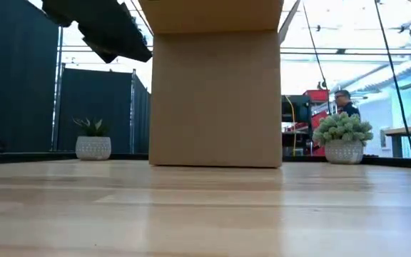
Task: Wrap mug
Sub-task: Put the orange wrapped cup into the box
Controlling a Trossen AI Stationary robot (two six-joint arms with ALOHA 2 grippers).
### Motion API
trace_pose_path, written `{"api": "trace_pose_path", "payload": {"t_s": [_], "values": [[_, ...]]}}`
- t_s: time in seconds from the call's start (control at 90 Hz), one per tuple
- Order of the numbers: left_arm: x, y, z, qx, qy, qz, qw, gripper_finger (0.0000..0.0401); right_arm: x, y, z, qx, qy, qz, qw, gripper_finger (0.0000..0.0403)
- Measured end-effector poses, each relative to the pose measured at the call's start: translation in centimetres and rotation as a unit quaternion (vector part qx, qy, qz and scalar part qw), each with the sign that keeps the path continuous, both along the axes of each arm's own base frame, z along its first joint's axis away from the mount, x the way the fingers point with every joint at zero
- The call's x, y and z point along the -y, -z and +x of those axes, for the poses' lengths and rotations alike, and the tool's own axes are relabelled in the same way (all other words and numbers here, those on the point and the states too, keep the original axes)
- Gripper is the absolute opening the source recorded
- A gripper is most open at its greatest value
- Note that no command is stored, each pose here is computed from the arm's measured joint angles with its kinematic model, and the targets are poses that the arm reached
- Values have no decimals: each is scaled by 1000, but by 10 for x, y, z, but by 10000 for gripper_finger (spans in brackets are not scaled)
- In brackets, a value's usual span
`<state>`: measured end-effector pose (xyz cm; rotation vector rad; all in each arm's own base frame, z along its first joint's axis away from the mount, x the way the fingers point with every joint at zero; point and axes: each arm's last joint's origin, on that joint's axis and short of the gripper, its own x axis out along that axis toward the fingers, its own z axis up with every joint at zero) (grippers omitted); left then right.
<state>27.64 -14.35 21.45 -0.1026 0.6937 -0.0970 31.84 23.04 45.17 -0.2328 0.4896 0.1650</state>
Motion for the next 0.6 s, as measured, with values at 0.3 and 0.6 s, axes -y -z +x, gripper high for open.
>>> {"api": "trace_pose_path", "payload": {"t_s": [0.3, 0.6], "values": [[-2, 1, 0, -10, -10, -18, 1000, 120, 109, -21, 32, 28, 149, -66, 986, 19], [-4, 1, 1, -11, -7, -12, 1000, 120, 258, -2, 64, -27, 342, -81, 936, 19]]}}
